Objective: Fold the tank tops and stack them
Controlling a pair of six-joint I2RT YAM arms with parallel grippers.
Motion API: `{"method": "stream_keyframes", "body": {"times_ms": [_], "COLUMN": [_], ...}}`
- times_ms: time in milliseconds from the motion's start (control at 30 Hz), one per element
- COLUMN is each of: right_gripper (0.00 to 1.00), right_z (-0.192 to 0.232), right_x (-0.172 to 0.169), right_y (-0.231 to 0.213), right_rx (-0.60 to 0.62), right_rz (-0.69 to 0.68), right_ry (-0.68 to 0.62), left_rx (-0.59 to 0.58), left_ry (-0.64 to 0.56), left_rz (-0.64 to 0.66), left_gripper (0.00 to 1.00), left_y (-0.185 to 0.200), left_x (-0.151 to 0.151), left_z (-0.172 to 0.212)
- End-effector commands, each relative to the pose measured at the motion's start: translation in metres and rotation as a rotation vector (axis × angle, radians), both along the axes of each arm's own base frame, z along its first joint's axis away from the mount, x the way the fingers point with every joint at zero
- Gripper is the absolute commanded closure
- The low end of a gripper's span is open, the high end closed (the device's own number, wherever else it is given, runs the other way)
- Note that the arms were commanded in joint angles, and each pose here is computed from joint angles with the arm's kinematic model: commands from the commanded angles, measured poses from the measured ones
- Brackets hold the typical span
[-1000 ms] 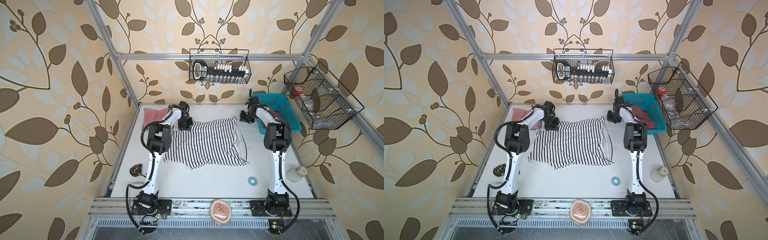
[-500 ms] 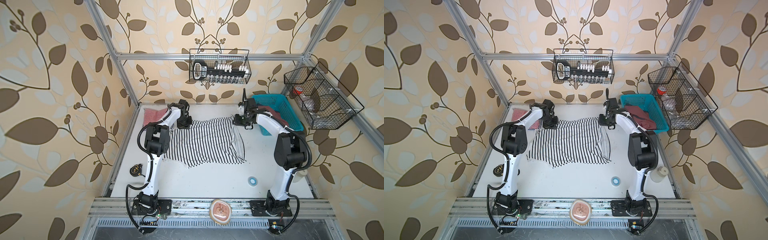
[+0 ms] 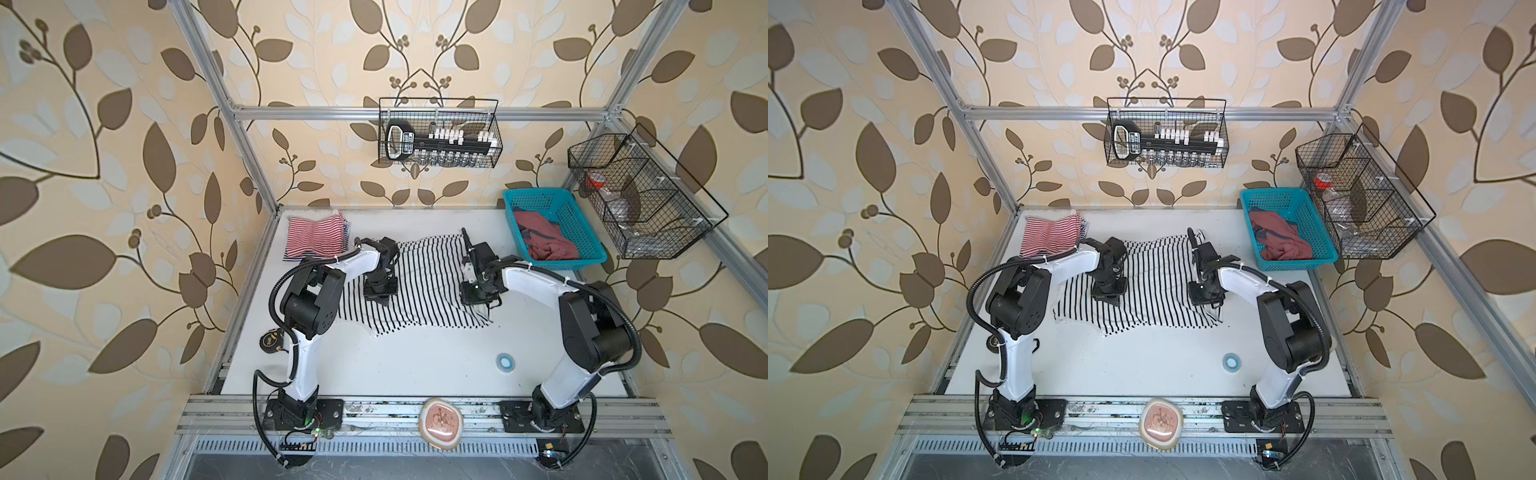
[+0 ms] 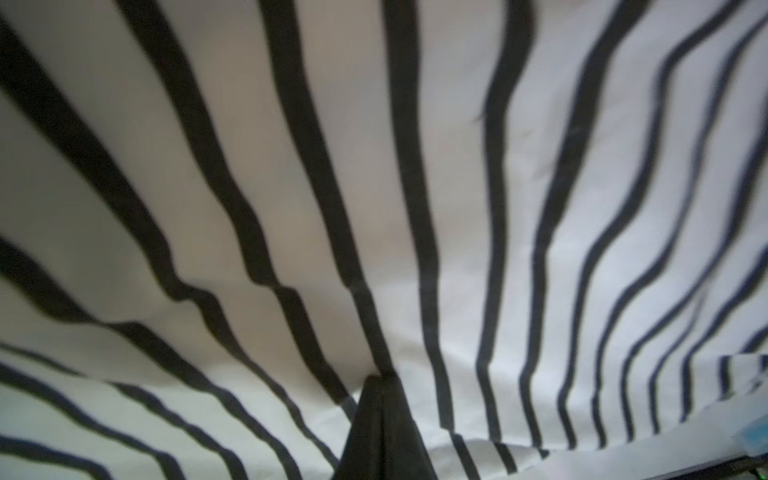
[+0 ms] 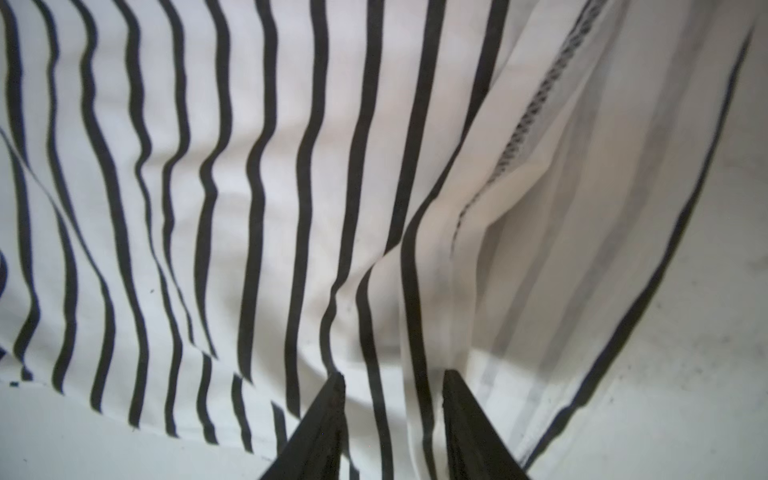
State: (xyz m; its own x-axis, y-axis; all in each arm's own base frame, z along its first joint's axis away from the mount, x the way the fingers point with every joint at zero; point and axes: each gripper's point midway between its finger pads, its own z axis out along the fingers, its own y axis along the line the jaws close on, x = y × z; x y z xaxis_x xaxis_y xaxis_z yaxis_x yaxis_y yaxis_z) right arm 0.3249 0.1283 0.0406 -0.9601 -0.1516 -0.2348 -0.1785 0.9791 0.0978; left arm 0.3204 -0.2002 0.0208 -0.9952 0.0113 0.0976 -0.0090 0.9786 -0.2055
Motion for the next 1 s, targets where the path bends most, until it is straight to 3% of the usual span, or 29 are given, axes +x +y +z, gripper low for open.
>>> {"method": "stream_keyframes", "body": {"times_ms": [0, 167, 233, 300, 367, 400, 467, 500, 967], "right_gripper": [0.62, 0.86, 0.84, 0.73, 0.72, 0.77, 0.97, 1.00, 1.00], "right_z": [0.000, -0.007, -0.009, -0.010, -0.011, -0.012, -0.017, -0.019, -0.031], "right_x": [-0.004, -0.012, -0.013, -0.012, -0.011, -0.010, -0.011, -0.012, -0.045], "right_y": [-0.012, -0.029, -0.031, -0.032, -0.033, -0.034, -0.040, -0.042, -0.076], "right_rx": [-0.069, -0.146, -0.152, -0.143, -0.145, -0.143, -0.118, -0.102, 0.067], "right_rz": [-0.018, -0.045, -0.049, -0.055, -0.059, -0.066, -0.094, -0.109, -0.335], "right_ry": [-0.030, -0.017, -0.015, -0.016, -0.019, -0.018, 0.001, 0.012, 0.092], "left_rx": [0.023, 0.105, 0.115, 0.118, 0.121, 0.127, 0.147, 0.153, 0.230], "left_ry": [-0.046, 0.002, 0.016, 0.023, 0.027, 0.029, 0.035, 0.035, 0.061], "left_rz": [0.014, -0.001, -0.004, -0.004, -0.006, -0.008, -0.015, -0.018, -0.032], "left_gripper": [1.00, 1.00, 1.00, 1.00, 1.00, 1.00, 1.00, 1.00, 1.00], "left_y": [0.007, 0.023, 0.026, 0.027, 0.028, 0.029, 0.033, 0.034, 0.055], "left_x": [0.001, -0.013, -0.017, -0.020, -0.022, -0.022, -0.024, -0.024, -0.030], "left_z": [0.014, -0.002, -0.006, -0.009, -0.010, -0.012, -0.014, -0.014, -0.027]}}
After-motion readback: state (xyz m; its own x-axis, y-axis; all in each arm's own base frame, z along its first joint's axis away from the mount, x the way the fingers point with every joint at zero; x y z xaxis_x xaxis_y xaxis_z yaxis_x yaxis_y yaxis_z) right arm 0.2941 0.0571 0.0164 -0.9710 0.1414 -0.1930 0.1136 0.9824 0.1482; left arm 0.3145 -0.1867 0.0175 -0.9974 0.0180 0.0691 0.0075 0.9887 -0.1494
